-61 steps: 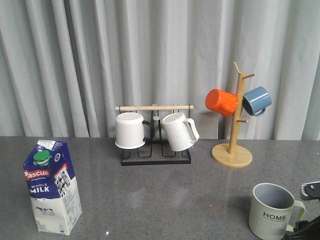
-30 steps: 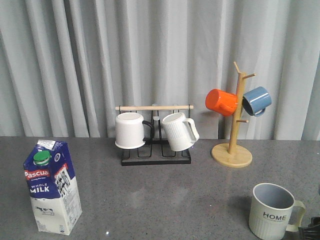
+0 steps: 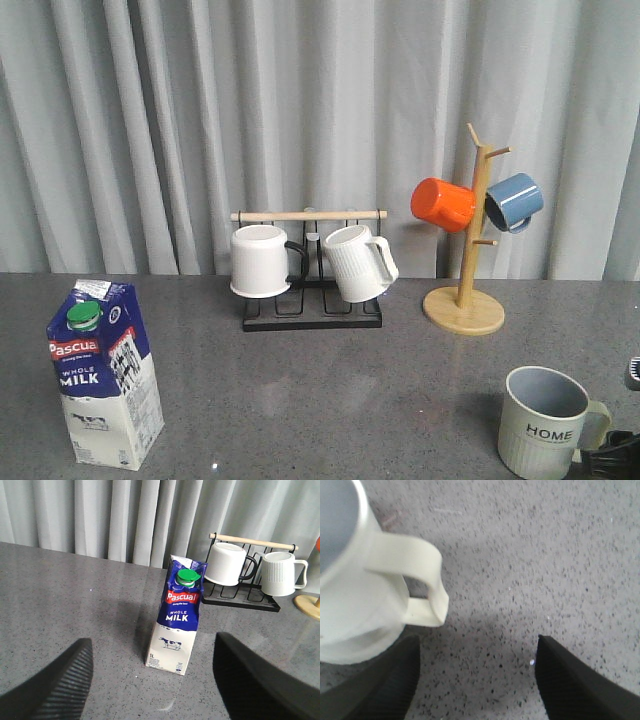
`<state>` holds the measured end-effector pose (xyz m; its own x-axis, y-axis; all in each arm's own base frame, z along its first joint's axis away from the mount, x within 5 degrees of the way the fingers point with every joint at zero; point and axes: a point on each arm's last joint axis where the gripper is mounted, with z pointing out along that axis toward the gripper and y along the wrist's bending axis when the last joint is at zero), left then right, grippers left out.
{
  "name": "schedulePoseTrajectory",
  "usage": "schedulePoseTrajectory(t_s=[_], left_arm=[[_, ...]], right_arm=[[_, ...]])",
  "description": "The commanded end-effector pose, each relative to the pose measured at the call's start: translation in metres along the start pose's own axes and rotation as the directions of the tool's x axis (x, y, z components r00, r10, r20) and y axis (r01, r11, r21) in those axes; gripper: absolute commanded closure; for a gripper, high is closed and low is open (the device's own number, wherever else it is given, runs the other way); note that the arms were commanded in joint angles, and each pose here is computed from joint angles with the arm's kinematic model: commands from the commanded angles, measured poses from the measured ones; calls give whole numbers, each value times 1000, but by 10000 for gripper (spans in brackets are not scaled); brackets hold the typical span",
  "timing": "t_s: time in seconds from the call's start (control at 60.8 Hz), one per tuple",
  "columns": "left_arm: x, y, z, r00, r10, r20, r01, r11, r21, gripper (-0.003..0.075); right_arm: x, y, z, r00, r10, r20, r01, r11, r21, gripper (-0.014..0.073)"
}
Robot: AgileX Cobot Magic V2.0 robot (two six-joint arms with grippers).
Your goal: Place milk next to cup
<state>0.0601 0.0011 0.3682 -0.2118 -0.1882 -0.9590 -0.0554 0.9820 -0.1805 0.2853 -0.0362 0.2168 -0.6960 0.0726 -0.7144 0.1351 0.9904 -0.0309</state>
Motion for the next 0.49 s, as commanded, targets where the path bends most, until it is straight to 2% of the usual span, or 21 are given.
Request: schedulePoseTrajectory(t_s=[0.0,0.28,0.477], left_arm=[[-14,-3,-1,997,-4,80,3,1000,19,221],[-14,-3,-1,997,-4,80,3,1000,19,221],[-14,-3,-1,997,-4,80,3,1000,19,221]], right_arm=[[-20,0,-9,992,-12,123,14,1000,-10,122],[-24,1,-9,986,-17,168,21,1000,-19,122],[-22,3,8,983,-43,180,50,998,-32,122]])
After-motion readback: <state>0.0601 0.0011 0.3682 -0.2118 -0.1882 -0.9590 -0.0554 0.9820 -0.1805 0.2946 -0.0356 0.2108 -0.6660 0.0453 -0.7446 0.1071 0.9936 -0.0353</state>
